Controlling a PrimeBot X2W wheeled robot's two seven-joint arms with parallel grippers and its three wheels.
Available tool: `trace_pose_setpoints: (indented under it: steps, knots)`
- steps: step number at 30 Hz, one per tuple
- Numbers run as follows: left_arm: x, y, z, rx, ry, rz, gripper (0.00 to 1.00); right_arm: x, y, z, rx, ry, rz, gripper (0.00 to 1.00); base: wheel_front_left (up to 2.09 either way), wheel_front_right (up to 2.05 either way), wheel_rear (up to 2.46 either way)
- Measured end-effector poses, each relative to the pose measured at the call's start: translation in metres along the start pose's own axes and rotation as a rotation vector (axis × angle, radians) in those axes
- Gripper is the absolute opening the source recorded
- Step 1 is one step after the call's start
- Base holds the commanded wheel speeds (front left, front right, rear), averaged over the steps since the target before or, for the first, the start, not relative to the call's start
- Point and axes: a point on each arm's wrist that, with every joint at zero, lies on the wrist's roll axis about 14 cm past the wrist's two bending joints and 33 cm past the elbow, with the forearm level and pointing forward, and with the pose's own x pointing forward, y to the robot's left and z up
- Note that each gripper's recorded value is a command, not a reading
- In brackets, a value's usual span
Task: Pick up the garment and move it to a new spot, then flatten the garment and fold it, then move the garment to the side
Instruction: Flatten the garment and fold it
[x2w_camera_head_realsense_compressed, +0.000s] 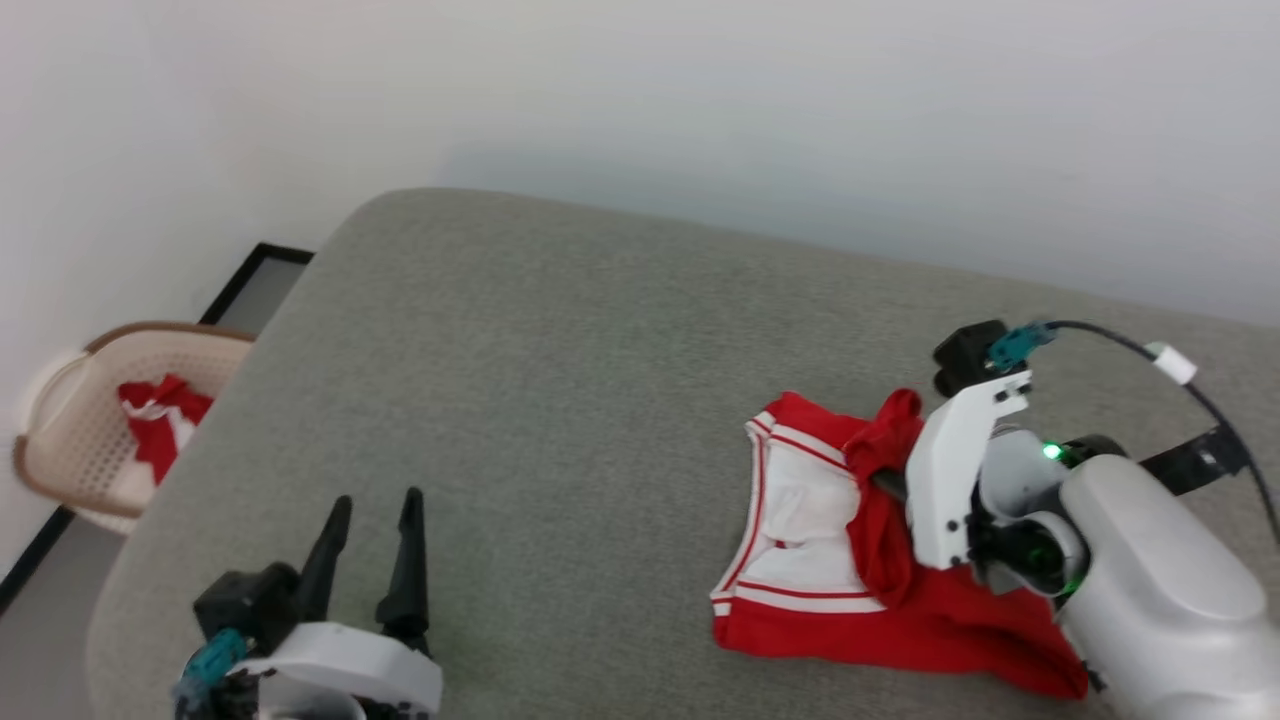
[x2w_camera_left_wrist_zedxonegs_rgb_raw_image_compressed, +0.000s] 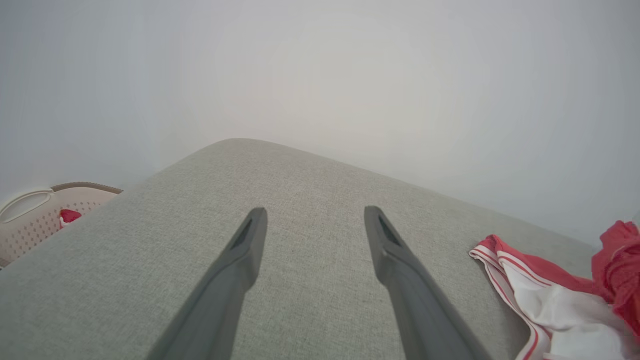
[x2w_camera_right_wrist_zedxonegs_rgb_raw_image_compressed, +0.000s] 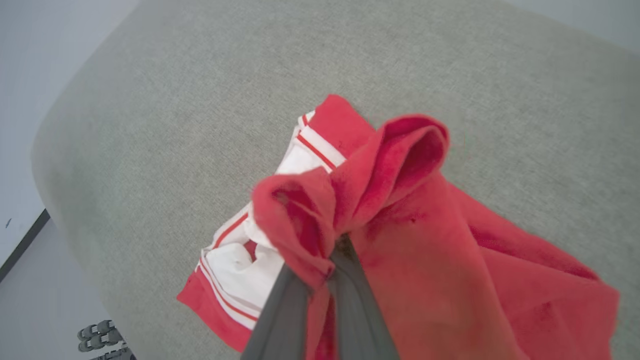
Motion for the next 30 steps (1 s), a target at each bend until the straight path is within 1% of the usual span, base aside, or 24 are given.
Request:
trace_pose_setpoints:
  steps: [3, 10, 11, 12, 14, 15, 16, 17, 18, 24, 27, 30]
  knots:
    - [0.000, 0.003, 0.002, -0.004, -0.004, 0.013, 1.00, 0.015, 0.012, -0.009, -0.023, 0.047, 0.022, 0.00, 0.00, 0.00, 0.00]
    - [0.000, 0.011, 0.001, -0.019, 0.001, 0.042, 1.00, 0.037, 0.017, -0.029, -0.066, 0.130, 0.024, 0.00, 0.00, 0.00, 0.00]
    - [0.001, 0.011, 0.001, -0.020, 0.001, 0.044, 1.00, 0.039, 0.017, -0.030, -0.073, 0.138, 0.024, 0.13, 0.00, 0.00, 0.00]
    - [0.001, 0.012, 0.000, -0.022, 0.002, 0.046, 1.00, 0.040, 0.018, -0.030, -0.082, 0.137, 0.025, 0.29, 0.00, 0.00, 0.00]
    - [0.002, 0.013, 0.000, -0.024, 0.004, 0.050, 1.00, 0.041, 0.022, -0.028, -0.101, 0.136, 0.031, 0.31, 0.00, 0.00, 0.00]
    - [0.002, 0.013, 0.000, -0.024, 0.002, 0.051, 1.00, 0.041, 0.024, -0.027, -0.109, 0.134, 0.036, 0.37, 0.00, 0.00, 0.00]
    - [0.003, 0.013, 0.001, -0.024, 0.001, 0.052, 1.00, 0.041, 0.027, -0.025, -0.114, 0.126, 0.043, 0.47, 0.00, 0.00, 0.00]
    - [0.004, 0.014, 0.001, -0.025, 0.000, 0.052, 1.00, 0.040, 0.030, -0.020, -0.119, 0.109, 0.050, 0.85, 0.00, 0.00, 0.00]
    - [0.005, 0.014, 0.001, -0.025, -0.002, 0.052, 1.00, 0.039, 0.031, -0.016, -0.122, 0.092, 0.053, 1.00, 0.00, 0.00, 0.00]
    - [0.011, 0.010, 0.004, -0.020, -0.008, 0.030, 1.00, 0.027, 0.040, 0.008, -0.137, 0.001, 0.080, 1.00, 0.00, 0.00, 0.00]
    - [0.015, 0.007, 0.004, -0.010, -0.010, 0.013, 1.00, 0.015, 0.041, 0.026, -0.142, -0.079, 0.089, 1.00, 0.00, 0.00, 0.00]
    - [0.020, 0.001, 0.005, -0.002, -0.012, -0.008, 1.00, 0.000, 0.034, 0.041, -0.151, -0.169, 0.078, 1.00, 0.00, 0.00, 0.00]
